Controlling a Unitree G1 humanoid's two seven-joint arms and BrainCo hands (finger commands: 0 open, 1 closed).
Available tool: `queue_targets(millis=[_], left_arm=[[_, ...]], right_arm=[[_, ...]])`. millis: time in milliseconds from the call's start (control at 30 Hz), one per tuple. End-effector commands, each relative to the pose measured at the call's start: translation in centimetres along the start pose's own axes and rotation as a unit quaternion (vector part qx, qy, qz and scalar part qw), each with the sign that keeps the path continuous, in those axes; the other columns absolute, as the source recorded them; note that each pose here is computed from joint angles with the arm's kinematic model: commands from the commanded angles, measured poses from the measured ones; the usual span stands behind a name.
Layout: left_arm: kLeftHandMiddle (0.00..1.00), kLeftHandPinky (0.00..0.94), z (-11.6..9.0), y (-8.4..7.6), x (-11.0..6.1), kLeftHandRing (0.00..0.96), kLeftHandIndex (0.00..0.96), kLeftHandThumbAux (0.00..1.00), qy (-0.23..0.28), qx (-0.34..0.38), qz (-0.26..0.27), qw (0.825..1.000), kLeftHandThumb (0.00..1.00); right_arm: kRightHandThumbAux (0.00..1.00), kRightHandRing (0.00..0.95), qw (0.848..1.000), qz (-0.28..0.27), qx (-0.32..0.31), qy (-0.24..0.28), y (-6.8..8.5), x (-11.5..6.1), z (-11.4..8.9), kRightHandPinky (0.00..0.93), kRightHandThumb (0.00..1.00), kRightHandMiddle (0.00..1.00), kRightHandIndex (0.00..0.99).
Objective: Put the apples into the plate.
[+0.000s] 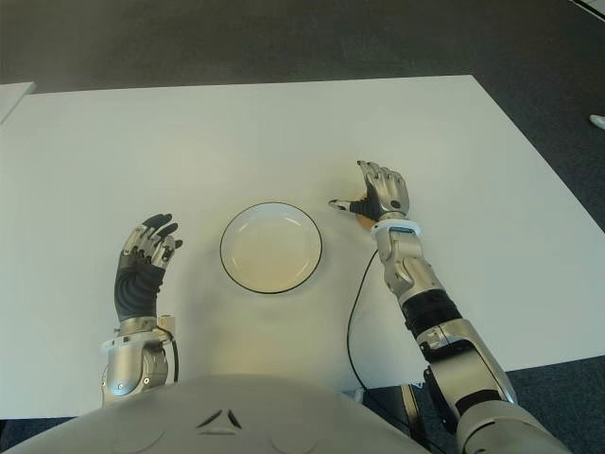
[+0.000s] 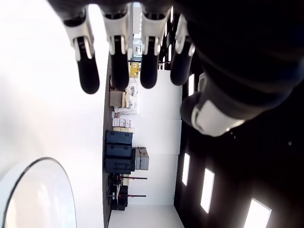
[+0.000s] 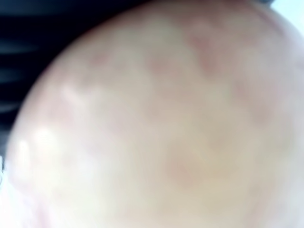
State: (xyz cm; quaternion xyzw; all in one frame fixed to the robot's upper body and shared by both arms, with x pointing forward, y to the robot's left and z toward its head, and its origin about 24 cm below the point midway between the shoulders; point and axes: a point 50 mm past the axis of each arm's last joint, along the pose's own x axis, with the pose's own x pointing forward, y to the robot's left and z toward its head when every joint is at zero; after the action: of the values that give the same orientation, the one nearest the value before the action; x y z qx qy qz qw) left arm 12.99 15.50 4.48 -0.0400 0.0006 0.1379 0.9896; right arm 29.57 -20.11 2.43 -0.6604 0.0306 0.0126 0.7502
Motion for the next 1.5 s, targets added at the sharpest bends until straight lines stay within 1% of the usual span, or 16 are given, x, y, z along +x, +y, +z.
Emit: queue_targets(millis=[33,100,300,400,533,700,967,1167,1433,1500], left_arm=[[0.210,0.292,-0.3,0.0,-0.1,0.231,0.236,0.665,0.010,0.000,-0.005,1.000,0.333],[0.205,0.285,-0.3,0.0,-0.1,0.226,0.228,0.665,0.012,0.000,-0.007,1.000,0.332],[0.199,0.281,-0.4,-0.2,-0.1,0.222,0.221,0.661,0.012,0.001,-0.002,1.000,0.328],[0.203,0.286,-0.3,-0.2,0.0,0.224,0.227,0.664,0.011,0.000,0.001,1.000,0.330],[0.210,0.287,-0.3,-0.3,0.0,0.227,0.236,0.668,0.016,-0.002,0.002,1.000,0.338],[0.207,0.281,-0.3,-0.4,0.0,0.225,0.236,0.664,0.020,-0.004,-0.002,1.000,0.341],[0.210,0.293,-0.3,-0.6,0.1,0.230,0.233,0.670,0.014,-0.003,-0.009,1.000,0.333],[0.214,0.286,-0.4,-0.6,0.1,0.229,0.237,0.682,0.017,-0.002,-0.012,1.000,0.326],[0.211,0.279,-0.4,-0.7,0.3,0.225,0.236,0.687,0.012,-0.006,-0.011,1.000,0.322],[0.216,0.290,-0.4,-0.7,0.4,0.231,0.241,0.688,0.010,-0.004,-0.010,1.000,0.318]], right_arm=[[0.331,0.001,0.993,0.110,-0.018,0.025,3.7,-2.0,-0.7,0.000,0.185,0.001,0.001],[0.297,0.000,0.993,0.116,-0.022,0.026,3.5,-2.0,-0.8,0.000,0.178,0.000,0.000],[0.253,0.000,0.991,0.126,-0.027,0.025,2.7,-2.1,-0.9,0.000,0.173,0.000,0.000],[0.242,0.000,0.991,0.130,-0.029,0.025,2.3,-2.1,-0.9,0.000,0.172,0.000,0.000],[0.234,0.000,0.990,0.133,-0.034,0.022,1.0,-2.1,-1.1,0.000,0.172,0.000,0.000],[0.231,0.000,0.989,0.138,-0.038,0.020,0.4,-2.2,-1.2,0.000,0.178,0.000,0.000],[0.227,0.000,0.988,0.143,-0.047,0.016,-1.0,-3.0,-1.4,0.000,0.190,0.000,0.000],[0.224,0.000,0.989,0.139,-0.047,0.009,-2.6,-4.0,-1.3,0.000,0.191,0.000,0.000],[0.227,0.000,0.990,0.124,-0.064,-0.004,-3.5,-4.9,-0.9,0.000,0.182,0.000,0.000],[0.232,0.000,0.990,0.120,-0.068,-0.006,-3.7,-5.0,-0.8,0.000,0.178,0.000,0.000]])
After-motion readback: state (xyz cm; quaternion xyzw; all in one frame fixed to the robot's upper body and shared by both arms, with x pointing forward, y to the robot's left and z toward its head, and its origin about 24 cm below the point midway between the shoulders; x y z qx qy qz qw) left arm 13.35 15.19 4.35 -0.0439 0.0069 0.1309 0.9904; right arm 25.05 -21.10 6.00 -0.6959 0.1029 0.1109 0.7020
